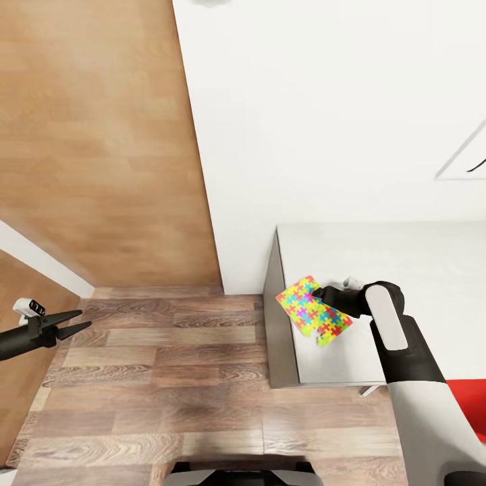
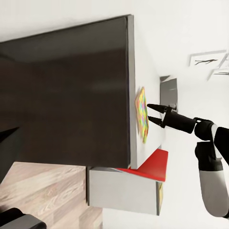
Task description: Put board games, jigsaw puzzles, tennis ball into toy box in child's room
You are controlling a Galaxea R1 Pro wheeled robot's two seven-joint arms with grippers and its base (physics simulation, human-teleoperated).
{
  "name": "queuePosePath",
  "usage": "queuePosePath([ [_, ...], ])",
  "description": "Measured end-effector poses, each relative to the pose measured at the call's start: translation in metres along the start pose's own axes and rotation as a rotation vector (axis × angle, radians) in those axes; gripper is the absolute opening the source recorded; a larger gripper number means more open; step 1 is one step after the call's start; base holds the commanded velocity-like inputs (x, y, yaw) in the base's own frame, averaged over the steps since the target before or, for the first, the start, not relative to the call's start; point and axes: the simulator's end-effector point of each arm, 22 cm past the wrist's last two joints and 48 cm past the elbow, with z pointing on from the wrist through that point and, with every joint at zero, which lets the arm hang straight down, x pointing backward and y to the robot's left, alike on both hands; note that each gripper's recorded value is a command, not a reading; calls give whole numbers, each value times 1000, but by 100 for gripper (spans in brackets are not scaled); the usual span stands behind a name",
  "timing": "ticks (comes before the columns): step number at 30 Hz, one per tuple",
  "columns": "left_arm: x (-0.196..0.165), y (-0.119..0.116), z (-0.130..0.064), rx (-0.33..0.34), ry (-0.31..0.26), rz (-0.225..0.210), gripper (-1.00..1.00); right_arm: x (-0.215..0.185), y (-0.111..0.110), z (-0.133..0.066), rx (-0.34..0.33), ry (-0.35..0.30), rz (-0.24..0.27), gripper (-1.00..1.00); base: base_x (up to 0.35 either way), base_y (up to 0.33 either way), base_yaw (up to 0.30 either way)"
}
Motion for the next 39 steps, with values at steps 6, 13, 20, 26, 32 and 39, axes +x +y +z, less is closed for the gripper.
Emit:
queuePosePath([
  [6, 0, 0, 0, 0, 0, 0, 100, 0, 0, 0, -1, 1, 0, 100, 0, 6, 0],
  [13, 0, 0, 0, 0, 0, 0, 100, 0, 1, 0, -2, 1, 1, 100, 0, 0, -5],
  [20, -1, -3, -1, 3, -2, 5, 100, 4, 7, 1, -32, 13, 27, 100, 0, 0, -148],
  [26, -2, -6, -1, 5, -4, 10, 100, -2, 2, -5, -4, -4, 4, 100, 0, 0, -195],
  [32, -4, -9, -2, 8, -6, 16, 100, -30, 18, -34, -46, -100, -13, 100, 0, 0, -199],
  [39, -5, -14, -2, 11, -9, 23, 100, -45, 34, -65, -102, -183, -29, 100, 0, 0, -200],
])
